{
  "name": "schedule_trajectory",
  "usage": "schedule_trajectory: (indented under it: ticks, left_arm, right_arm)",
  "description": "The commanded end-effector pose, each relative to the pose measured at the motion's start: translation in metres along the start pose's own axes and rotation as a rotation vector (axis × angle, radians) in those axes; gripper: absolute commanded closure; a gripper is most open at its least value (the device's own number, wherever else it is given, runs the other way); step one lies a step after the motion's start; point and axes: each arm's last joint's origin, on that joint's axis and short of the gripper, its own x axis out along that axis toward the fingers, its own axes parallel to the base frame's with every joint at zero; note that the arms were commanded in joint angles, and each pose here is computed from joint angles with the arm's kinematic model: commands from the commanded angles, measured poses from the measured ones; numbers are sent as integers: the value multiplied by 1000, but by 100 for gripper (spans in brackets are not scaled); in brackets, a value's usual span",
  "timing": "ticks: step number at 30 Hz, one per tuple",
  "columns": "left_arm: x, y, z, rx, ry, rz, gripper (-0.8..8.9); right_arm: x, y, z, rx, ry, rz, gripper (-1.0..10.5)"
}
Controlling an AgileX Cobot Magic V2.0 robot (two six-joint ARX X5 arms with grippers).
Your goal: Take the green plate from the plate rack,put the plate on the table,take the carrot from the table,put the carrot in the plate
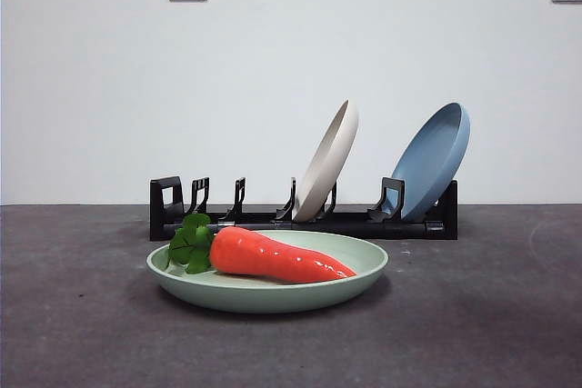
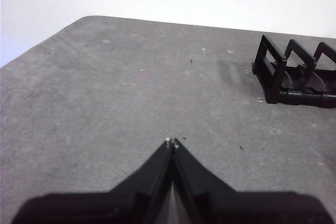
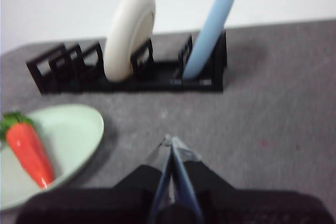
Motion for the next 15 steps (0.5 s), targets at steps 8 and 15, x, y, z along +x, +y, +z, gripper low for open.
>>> schedule_trajectory:
  ticks: [8,15]
  left_arm:
    - [1,1,-3,-3,7,7,817]
    - [1,1,-3,-3,7,7,817]
  right_arm:
    - [1,-1,-5,47,27,-5,946]
    - [1,-1,-5,47,27,-5,946]
